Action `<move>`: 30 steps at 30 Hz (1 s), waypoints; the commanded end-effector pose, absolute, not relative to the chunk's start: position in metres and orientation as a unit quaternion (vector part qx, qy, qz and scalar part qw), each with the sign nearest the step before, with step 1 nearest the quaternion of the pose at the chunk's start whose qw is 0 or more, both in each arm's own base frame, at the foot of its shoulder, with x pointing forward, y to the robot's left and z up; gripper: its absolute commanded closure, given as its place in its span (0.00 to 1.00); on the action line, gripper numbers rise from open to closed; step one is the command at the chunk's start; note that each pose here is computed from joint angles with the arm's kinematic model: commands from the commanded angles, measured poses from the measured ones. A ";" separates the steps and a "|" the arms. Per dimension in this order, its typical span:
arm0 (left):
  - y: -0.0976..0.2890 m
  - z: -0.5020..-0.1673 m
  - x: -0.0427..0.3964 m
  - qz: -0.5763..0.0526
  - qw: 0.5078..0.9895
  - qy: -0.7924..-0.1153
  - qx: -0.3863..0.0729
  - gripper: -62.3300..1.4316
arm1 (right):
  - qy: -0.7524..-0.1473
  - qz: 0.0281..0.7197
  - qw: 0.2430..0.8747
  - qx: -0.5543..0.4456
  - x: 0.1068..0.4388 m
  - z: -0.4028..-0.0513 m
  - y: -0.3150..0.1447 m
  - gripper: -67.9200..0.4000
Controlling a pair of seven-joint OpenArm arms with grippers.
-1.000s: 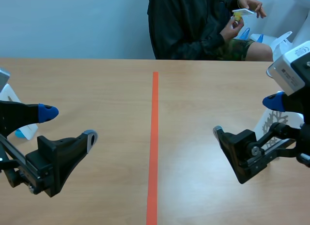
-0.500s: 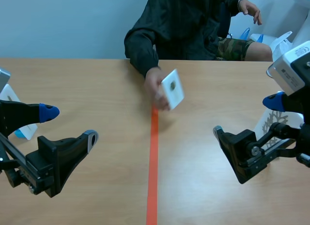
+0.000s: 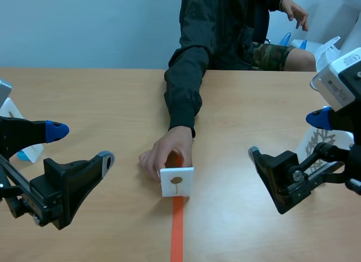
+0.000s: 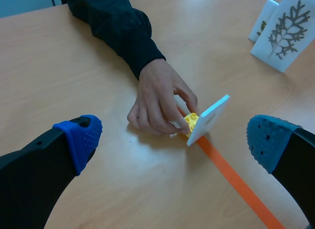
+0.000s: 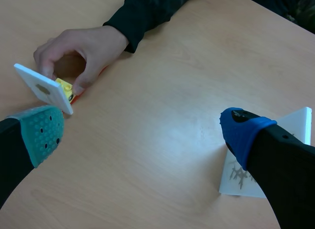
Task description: Sort the leaf by its shape. The table is split by an orange tape line. A compound leaf with several leaflets goes to the left side, a simple leaf with one blade goes to the right side. Return to the home posture when a red brick is placed on the table.
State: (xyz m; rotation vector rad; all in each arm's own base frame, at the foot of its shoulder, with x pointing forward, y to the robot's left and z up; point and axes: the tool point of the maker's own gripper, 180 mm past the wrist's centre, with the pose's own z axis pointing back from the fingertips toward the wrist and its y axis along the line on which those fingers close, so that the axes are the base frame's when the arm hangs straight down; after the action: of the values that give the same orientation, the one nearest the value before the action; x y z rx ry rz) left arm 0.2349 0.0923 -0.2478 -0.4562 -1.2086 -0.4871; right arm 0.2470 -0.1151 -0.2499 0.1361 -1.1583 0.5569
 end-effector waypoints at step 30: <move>0.063 -0.276 0.218 -0.273 0.774 -0.522 -0.232 0.00 | -0.550 0.257 0.792 0.061 0.251 -0.244 -0.117 0.00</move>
State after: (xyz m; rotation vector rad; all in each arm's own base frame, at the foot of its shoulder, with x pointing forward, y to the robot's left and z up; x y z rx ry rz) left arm 0.2134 0.0653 -0.2822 -0.4887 -1.0994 -0.5996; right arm 0.2470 -0.1151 -0.2499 0.1361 -1.1583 0.5569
